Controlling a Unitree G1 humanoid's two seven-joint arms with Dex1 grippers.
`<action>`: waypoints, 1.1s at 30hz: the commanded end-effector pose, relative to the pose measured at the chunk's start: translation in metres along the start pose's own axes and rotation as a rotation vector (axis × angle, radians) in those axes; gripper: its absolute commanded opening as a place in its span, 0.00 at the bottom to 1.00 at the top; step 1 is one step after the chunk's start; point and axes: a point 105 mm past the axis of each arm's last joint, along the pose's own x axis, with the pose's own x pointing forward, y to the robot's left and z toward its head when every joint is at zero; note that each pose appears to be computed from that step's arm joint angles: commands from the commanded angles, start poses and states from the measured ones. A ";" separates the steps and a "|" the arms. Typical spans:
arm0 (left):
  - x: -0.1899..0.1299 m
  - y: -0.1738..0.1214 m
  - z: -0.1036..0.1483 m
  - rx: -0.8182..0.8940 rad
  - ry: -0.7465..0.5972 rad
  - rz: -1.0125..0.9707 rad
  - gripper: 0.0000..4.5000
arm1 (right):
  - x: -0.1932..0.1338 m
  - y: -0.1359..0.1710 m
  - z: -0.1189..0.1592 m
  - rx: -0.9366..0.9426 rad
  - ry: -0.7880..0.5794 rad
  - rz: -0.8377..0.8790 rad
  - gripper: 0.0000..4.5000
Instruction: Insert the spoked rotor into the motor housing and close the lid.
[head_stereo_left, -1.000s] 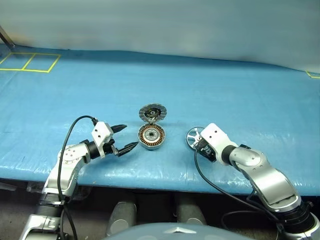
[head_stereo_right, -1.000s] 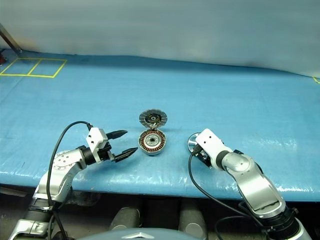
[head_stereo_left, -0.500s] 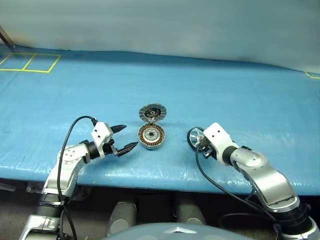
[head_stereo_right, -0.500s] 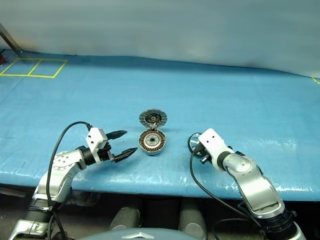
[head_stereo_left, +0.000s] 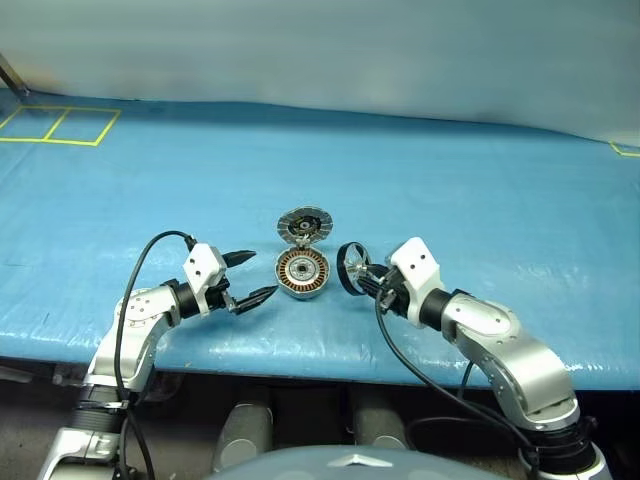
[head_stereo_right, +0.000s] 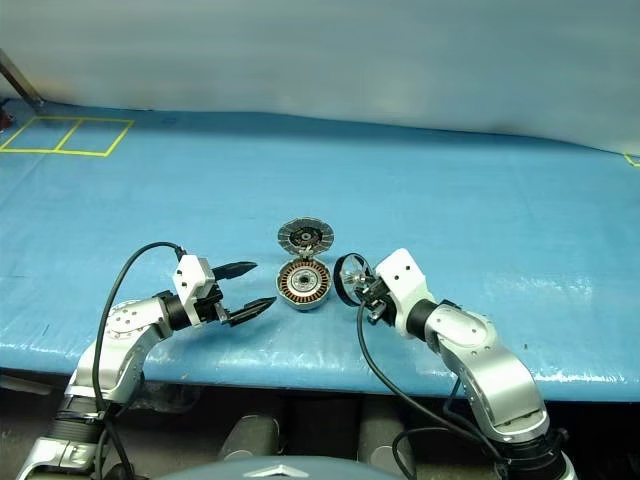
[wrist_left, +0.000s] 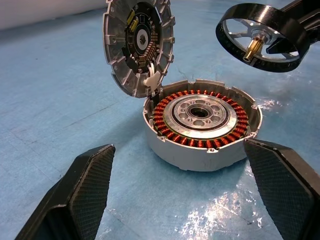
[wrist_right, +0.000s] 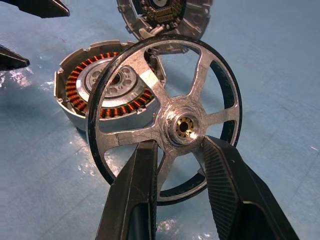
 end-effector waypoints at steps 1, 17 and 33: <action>0.001 0.002 0.007 0.009 -0.024 -0.006 1.00 | 0.009 0.006 0.017 -0.026 -0.071 0.018 0.24; 0.001 0.002 0.007 0.019 -0.021 0.001 1.00 | 0.046 0.037 0.030 -0.077 -0.095 0.148 0.24; 0.001 0.001 0.005 0.014 -0.021 0.012 1.00 | 0.049 0.034 0.031 -0.213 -0.057 0.168 0.24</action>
